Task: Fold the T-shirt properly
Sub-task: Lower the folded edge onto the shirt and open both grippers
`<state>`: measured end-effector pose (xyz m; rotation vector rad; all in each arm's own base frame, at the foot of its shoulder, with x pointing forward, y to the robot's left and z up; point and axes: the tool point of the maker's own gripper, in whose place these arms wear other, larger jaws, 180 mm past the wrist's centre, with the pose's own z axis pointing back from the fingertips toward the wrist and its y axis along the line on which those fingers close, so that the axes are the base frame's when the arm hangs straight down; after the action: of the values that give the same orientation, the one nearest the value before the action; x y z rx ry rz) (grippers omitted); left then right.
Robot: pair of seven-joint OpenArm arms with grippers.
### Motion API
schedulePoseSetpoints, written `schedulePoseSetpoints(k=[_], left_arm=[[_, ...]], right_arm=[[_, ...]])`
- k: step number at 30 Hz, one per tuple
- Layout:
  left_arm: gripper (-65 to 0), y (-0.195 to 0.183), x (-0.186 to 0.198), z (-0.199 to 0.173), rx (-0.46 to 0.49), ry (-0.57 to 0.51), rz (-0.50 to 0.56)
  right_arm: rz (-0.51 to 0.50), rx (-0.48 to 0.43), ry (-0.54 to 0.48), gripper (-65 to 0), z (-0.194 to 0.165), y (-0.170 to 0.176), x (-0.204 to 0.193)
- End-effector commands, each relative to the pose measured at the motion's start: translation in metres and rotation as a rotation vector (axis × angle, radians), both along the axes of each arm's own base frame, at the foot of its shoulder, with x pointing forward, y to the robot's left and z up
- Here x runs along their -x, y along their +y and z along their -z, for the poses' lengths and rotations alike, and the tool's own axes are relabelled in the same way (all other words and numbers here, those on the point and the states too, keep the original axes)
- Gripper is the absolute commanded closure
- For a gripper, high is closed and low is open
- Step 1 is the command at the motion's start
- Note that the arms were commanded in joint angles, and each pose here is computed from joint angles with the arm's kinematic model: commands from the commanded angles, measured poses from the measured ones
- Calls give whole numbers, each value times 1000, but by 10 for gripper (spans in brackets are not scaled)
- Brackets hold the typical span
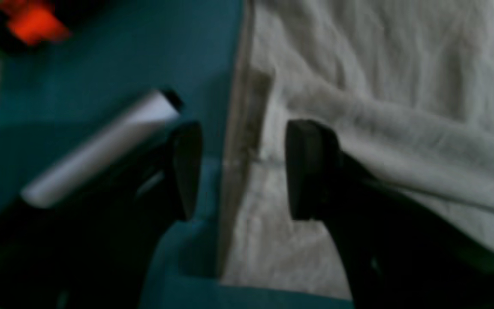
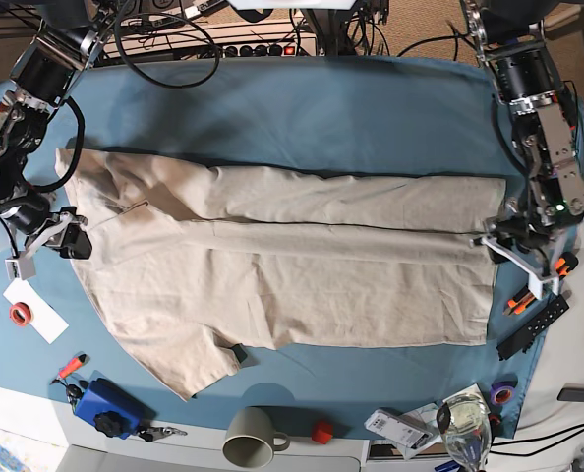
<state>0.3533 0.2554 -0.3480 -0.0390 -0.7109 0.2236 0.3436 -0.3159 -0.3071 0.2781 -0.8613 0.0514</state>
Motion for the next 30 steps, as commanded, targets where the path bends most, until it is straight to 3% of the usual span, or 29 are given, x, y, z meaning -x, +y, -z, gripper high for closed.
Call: schedulePoseSetpoints(k=[1,6,12,18,30], left_arm=[[-314,5,-4,-14,-6,-41,-5],[-314,4,25,2,83,-21,-24],[-314,30,58,8,140,-41,-135],[-314,18,59,5,194,-75,-68],[-314,8,59,14,253,-80,-50]], right_arm=[[3,22,-56,-157,-21,-8,-8],[-4,27,-22,-157,-17,-8,-4],[-6,28,-15,-157,-16,-8,-3],[-13,33,15,-157,-11,-7,0],[-20,40,51,-157,-6,-7,5]])
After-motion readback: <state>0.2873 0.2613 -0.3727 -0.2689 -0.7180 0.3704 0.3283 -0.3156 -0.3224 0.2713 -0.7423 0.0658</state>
